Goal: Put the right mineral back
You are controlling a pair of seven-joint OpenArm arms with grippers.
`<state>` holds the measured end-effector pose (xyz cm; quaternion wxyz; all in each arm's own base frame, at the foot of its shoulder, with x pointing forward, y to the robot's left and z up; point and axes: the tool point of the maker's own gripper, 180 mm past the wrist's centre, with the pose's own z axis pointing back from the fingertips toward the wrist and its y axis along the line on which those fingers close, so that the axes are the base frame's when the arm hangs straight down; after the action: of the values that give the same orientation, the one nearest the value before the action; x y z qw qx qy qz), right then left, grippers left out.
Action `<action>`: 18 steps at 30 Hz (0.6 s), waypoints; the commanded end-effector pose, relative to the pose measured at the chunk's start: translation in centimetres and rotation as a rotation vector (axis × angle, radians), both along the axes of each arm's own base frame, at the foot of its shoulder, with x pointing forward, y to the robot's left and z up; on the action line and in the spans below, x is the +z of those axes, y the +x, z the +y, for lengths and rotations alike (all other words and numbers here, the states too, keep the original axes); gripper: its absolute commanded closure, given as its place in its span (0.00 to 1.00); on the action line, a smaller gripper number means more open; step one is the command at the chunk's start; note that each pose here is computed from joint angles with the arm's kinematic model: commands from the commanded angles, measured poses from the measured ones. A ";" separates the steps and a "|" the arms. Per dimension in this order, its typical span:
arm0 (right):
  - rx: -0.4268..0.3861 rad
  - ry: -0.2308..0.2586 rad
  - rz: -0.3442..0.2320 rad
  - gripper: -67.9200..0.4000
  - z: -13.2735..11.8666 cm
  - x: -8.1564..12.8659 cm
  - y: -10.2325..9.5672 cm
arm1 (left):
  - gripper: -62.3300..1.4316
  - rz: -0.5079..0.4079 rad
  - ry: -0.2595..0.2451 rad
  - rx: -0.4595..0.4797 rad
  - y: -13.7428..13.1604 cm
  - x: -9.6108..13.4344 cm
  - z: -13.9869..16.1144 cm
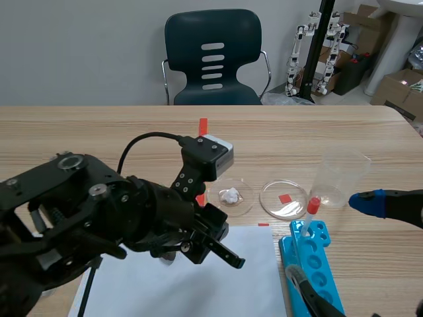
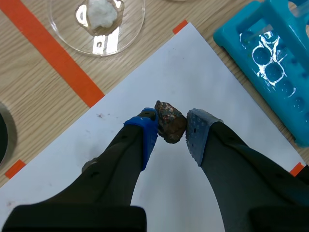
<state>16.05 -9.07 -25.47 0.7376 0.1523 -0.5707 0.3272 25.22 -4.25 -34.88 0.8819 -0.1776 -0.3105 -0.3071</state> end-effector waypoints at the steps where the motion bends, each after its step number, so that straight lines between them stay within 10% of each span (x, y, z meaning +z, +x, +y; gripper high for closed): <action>1: -0.005 0.011 -0.022 0.06 0.0 0.6 0.4 | 0.93 -0.004 -0.013 0.005 0.6 0.4 -0.6; 18: -0.005 0.011 -0.022 0.06 0.0 0.6 0.4 | 0.93 0.174 0.119 0.064 2.6 -3.9 -2.1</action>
<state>16.05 -9.07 -25.47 0.7376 0.1523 -0.5707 0.3272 27.14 -5.55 -39.90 0.9286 -0.1312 -0.2052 -0.2800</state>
